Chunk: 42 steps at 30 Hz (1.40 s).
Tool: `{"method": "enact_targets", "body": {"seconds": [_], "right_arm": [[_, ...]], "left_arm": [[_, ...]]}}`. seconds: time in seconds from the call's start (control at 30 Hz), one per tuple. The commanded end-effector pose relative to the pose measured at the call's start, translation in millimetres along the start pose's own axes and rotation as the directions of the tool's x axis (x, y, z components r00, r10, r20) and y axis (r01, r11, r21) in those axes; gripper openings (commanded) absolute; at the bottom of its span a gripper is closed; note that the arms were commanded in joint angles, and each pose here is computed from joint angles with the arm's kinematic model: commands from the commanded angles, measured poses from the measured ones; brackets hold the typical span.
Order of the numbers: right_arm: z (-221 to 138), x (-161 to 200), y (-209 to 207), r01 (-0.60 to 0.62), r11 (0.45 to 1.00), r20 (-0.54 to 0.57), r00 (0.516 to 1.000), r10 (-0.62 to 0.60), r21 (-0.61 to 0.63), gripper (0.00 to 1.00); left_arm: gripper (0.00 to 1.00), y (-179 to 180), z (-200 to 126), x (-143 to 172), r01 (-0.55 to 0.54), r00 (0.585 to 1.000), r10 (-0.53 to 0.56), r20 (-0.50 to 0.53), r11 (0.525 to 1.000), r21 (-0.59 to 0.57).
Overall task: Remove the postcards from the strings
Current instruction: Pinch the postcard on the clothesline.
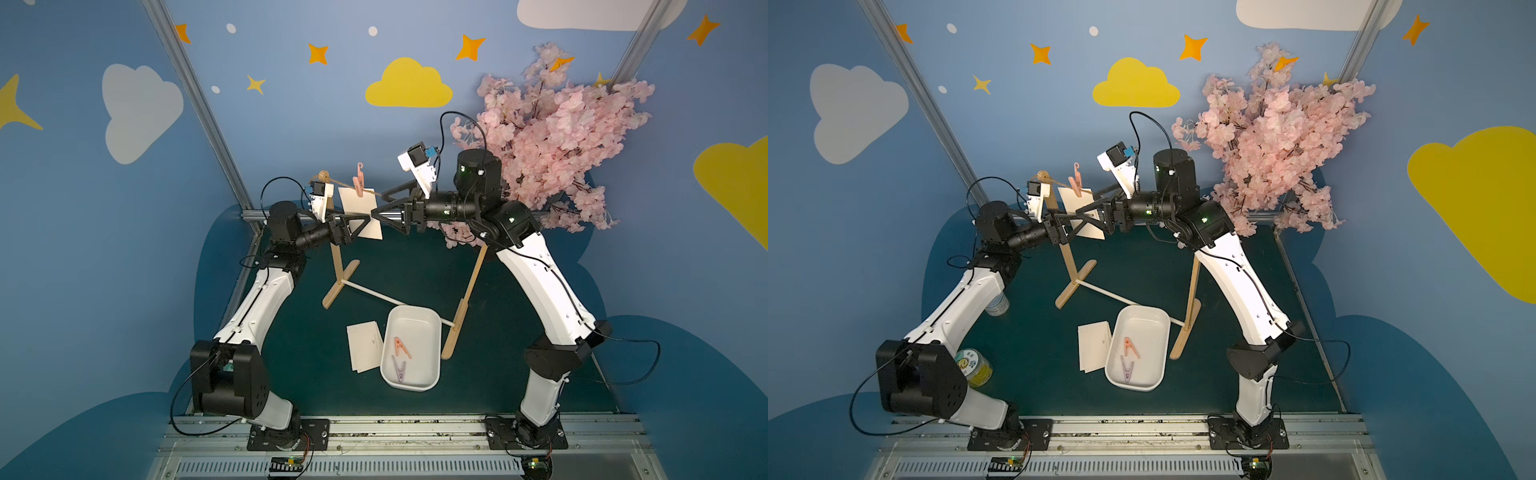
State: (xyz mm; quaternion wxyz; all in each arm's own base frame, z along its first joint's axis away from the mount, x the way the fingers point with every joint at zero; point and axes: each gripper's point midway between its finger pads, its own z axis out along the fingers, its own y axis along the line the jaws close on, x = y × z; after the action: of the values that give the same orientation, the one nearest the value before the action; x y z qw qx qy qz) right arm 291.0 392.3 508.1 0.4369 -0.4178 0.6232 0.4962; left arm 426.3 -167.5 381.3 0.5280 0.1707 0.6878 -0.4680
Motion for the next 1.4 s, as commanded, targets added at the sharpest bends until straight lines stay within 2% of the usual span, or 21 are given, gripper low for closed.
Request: {"method": "enact_targets", "body": {"seconds": [0.0,0.5,0.77,1.17,1.37], "right_arm": [[-8.1,-16.7,10.1,0.038,0.999,0.044,0.998,-0.037,-0.015,0.81],[-8.6,-16.4,10.3,0.046,0.999,0.044,0.998,-0.045,-0.014,0.81],[-8.4,-20.2,10.4,0.053,0.999,0.058,0.997,-0.052,-0.013,0.81],[-7.9,-43.9,2.6,0.082,0.997,0.113,0.99,-0.082,0.006,0.81],[-8.6,-61.1,-20.3,0.017,1.0,0.181,0.983,-0.017,0.002,0.81]], "left_arm": [[0.94,-6.2,-1.9,-4.8,-0.016,1.0,0.016,0.013,0.999,0.029],[0.9,-7.8,-2.9,-1.3,-0.01,1.0,0.01,0.011,0.999,0.041],[0.82,-6.7,-2.7,3.4,0.003,1.0,-0.003,0.009,0.999,0.047],[0.72,-12.1,-3.6,5.0,0.012,1.0,-0.012,-0.012,0.997,0.07],[0.67,-15.3,-5.3,3.5,0.006,1.0,-0.005,-0.009,0.997,0.071]]}}
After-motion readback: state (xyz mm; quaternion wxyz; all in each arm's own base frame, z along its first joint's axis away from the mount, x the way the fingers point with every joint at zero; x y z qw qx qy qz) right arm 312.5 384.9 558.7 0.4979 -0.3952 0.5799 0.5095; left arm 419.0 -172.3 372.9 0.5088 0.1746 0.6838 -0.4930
